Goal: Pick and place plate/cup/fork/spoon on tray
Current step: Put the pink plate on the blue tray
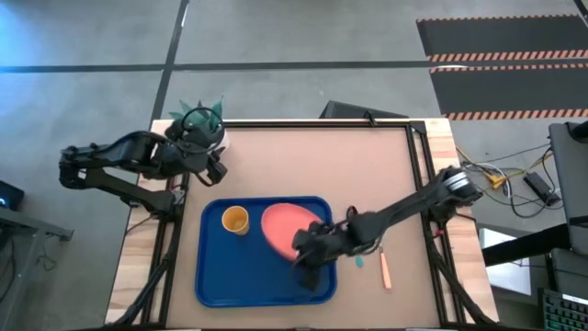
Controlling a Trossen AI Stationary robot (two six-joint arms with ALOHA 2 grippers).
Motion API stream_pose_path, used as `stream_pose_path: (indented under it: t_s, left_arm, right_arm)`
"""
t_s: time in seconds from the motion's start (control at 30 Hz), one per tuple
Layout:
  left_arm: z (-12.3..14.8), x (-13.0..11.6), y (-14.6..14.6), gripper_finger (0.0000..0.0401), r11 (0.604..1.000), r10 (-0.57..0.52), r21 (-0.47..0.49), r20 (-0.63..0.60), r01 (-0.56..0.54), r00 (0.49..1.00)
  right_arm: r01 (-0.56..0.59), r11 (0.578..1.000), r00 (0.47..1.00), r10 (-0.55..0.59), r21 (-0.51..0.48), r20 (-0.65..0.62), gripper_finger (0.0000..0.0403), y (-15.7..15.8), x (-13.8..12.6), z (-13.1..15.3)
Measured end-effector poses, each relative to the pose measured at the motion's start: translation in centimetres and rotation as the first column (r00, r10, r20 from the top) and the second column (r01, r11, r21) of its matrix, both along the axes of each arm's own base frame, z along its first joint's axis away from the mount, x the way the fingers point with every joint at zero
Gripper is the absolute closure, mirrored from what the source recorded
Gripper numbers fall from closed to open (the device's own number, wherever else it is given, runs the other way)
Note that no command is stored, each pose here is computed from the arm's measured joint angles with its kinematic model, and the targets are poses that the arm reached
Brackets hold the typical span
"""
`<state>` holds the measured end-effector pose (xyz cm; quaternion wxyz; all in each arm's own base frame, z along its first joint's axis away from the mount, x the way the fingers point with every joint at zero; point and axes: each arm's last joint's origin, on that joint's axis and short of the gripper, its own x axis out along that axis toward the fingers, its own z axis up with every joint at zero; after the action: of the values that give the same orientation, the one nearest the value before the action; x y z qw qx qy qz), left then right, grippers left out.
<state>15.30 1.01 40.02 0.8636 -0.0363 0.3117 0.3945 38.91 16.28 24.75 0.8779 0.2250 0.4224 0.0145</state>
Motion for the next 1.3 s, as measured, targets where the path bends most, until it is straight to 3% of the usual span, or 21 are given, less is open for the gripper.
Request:
stream_pose_path:
  t_s: [0.47,0.83,1.13,1.3]
  left_arm:
    - [0.2,-0.6,-0.1,0.0247,0.999,-0.031,-0.04,0.012,0.032,0.999]
    - [-0.2,0.1,-0.3,0.0247,0.992,-0.063,-0.108,0.005,0.064,0.998]
    - [-0.7,1.2,-0.4,0.0247,0.99,-0.071,-0.124,-0.026,0.067,0.997]
    - [-0.9,1.4,-0.4,0.0247,0.989,-0.074,-0.128,-0.036,0.069,0.997]
  right_arm:
    - [-0.145,0.988,0.984,0.149,0.051,-0.095,0.0394,4.5,4.2,-5.0]
    - [-0.161,0.986,0.98,0.163,0.032,-0.116,0.0394,6.0,6.3,-9.4]
    - [-0.232,0.973,0.972,0.231,-0.005,-0.029,0.0388,7.5,9.3,-9.2]
    - [-0.231,0.972,0.97,0.227,-0.036,-0.093,0.0354,7.4,9.3,-8.7]
